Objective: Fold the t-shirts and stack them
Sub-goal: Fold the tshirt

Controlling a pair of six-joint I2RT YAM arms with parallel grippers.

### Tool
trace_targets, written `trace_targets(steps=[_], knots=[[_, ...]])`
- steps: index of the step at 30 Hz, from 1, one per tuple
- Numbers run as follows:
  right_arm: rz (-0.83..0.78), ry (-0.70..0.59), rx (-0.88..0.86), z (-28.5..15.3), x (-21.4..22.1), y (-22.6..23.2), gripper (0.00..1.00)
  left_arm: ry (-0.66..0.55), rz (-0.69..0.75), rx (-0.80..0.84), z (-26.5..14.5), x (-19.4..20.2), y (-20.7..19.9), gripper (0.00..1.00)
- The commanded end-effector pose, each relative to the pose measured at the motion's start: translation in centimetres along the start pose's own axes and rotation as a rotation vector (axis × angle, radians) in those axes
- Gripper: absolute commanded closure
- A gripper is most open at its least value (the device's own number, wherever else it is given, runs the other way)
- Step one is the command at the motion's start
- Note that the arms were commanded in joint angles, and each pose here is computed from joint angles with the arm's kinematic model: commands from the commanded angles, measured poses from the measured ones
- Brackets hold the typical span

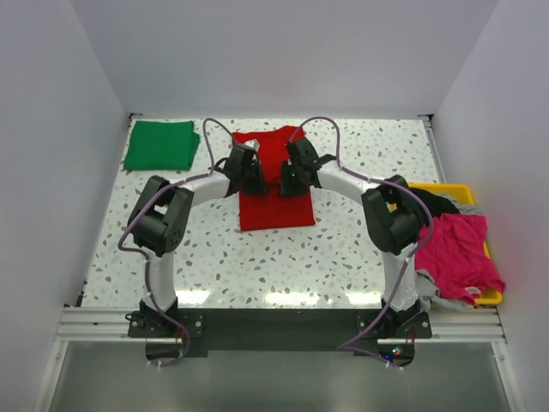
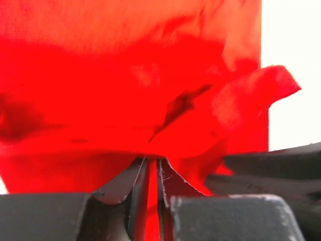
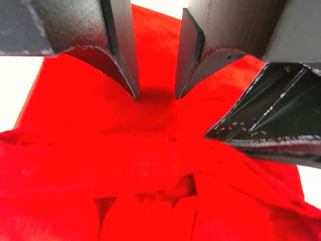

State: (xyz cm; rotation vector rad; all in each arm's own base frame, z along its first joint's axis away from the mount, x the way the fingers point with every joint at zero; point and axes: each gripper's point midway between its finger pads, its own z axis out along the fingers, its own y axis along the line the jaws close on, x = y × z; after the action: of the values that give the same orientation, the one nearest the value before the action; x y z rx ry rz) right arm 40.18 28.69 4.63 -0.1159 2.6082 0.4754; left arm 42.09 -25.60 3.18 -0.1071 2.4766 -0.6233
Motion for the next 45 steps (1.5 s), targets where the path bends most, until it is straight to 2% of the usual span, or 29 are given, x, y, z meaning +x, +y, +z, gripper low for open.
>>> trace_targets(steps=[1,3,16,25,29,33,39,45], knots=[[-0.011,-0.084,-0.007,-0.7,-3.3,1.1,0.62,-0.093,-0.003,0.084,0.7,-4.4,-2.3,0.83],[-0.01,-0.055,0.003,0.0,-3.0,0.9,0.62,-0.104,-0.012,0.081,0.9,-5.2,-2.2,0.82],[-0.005,-0.082,0.084,3.0,-7.7,-0.7,0.62,-0.104,-0.059,-0.014,1.9,-6.5,2.1,0.79],[-0.011,-0.002,0.145,5.7,-6.1,-3.2,0.61,-0.114,-0.074,-0.038,1.6,-6.6,4.1,0.78],[-0.013,-0.02,0.127,4.9,-6.6,-3.0,0.59,-0.107,-0.093,-0.052,1.4,-6.5,5.5,0.78],[0.0,-0.084,0.108,2.4,-8.9,-2.8,0.57,-0.136,-0.096,-0.044,0.4,-7.2,5.9,0.78],[0.004,-0.144,0.174,1.1,-11.2,-4.5,0.55,-0.124,-0.091,-0.086,0.8,-6.9,7.2,0.78],[0.02,-0.045,0.199,4.2,-7.7,-6.1,0.56,-0.088,-0.121,-0.111,1.5,-5.2,8.3,0.8]])
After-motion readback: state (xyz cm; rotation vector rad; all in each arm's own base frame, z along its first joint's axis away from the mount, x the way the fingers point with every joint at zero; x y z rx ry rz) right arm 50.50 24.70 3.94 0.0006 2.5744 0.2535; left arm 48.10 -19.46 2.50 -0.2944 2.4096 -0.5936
